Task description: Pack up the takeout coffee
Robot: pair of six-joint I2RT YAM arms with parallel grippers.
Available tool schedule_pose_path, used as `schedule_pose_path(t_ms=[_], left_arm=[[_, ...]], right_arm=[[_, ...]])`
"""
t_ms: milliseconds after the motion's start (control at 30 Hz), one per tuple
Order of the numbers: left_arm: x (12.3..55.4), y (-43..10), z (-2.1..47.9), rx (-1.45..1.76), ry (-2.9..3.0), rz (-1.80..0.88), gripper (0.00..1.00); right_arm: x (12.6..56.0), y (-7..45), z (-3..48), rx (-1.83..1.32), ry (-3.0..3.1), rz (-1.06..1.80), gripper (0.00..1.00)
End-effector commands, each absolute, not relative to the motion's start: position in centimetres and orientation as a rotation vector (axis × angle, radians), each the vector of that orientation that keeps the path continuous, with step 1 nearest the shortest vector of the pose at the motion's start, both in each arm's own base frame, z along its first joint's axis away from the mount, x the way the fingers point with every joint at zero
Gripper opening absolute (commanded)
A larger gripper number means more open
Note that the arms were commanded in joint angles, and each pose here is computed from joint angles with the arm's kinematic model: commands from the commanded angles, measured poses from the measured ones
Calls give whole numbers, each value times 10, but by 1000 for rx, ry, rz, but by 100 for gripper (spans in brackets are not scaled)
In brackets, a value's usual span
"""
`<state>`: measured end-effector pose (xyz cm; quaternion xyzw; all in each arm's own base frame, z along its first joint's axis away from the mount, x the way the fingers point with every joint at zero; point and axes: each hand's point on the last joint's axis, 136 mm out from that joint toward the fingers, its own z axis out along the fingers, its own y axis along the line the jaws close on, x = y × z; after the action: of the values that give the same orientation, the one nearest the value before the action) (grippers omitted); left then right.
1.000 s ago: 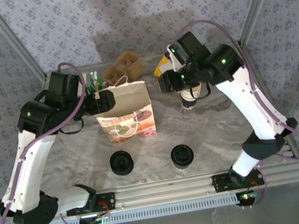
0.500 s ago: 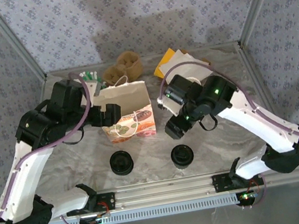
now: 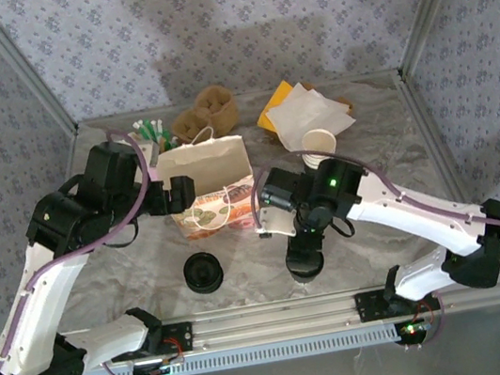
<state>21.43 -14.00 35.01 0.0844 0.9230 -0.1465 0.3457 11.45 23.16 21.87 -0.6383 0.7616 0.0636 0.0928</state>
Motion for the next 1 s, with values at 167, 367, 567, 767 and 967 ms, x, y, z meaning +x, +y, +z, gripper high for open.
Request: schedule_pose_path(t_ms=[167,367,567,767,967], left_arm=[[214,-133,352,154,2367,-392,100],[214,-133,346,153,2379,-386,100],[214,-133,344,146,2380,-388,100],[215,-133,343,156,2382,-382,100],[218,-136,344,163,2382,-391,100]], right_arm=[[113,223,185,-2066,2038,55,92],[115,221,168,-2034,1998,52,100],[108,219,153,-2057,2028,80,100],[107,216,147,-2067,2049,80,100],[106,217,144,-2061,2093,116,97]])
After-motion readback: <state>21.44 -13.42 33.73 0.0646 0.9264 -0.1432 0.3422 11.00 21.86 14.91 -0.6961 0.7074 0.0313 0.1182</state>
